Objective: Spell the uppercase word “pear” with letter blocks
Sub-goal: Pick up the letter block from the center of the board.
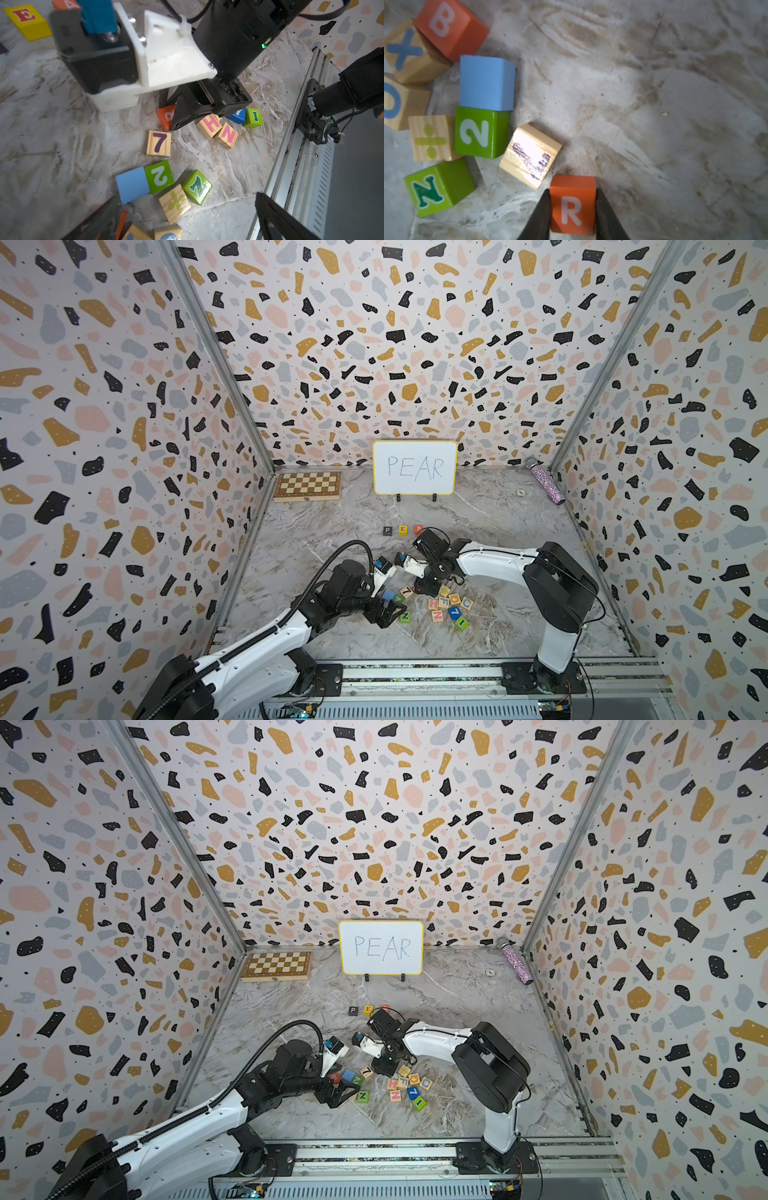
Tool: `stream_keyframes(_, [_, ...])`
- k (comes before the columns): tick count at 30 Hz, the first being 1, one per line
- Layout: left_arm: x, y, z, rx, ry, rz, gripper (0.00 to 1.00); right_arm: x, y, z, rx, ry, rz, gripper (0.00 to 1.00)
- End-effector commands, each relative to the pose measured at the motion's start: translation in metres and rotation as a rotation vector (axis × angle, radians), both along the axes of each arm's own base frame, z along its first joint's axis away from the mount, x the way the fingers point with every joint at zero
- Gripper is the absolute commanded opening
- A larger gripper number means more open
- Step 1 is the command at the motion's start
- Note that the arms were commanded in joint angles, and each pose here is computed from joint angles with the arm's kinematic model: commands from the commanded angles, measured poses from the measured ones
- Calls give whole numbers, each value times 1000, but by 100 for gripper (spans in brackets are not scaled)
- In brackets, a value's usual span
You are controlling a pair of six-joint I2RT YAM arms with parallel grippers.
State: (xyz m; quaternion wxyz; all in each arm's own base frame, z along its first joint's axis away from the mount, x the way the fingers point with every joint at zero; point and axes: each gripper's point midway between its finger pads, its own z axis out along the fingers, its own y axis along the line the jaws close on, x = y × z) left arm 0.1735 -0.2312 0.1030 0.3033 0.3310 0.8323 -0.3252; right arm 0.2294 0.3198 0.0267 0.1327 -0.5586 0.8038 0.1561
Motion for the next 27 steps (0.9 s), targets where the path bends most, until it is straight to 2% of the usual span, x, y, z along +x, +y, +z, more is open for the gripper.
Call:
stream_keyframes(1, [8, -4, 13, -22, -74, 1, 99, 6, -2, 23, 48, -45, -26, 10])
stream_keyframes(8, [27, -6, 47, -37, -221, 18, 99, 20, 0, 58, 178, -82, -69, 7])
stream_keyframes(14, [49, -16, 89, -118, -332, 19, 99, 37, 14, 87, 300, -103, -121, 6])
stream_keyframes(19, [72, -19, 123, -172, -409, 26, 99, 56, 21, 103, 355, -128, -164, 6])
stream_keyframes(27, [107, -24, 135, -166, -425, 33, 99, 104, 7, 122, 415, -146, -323, 6])
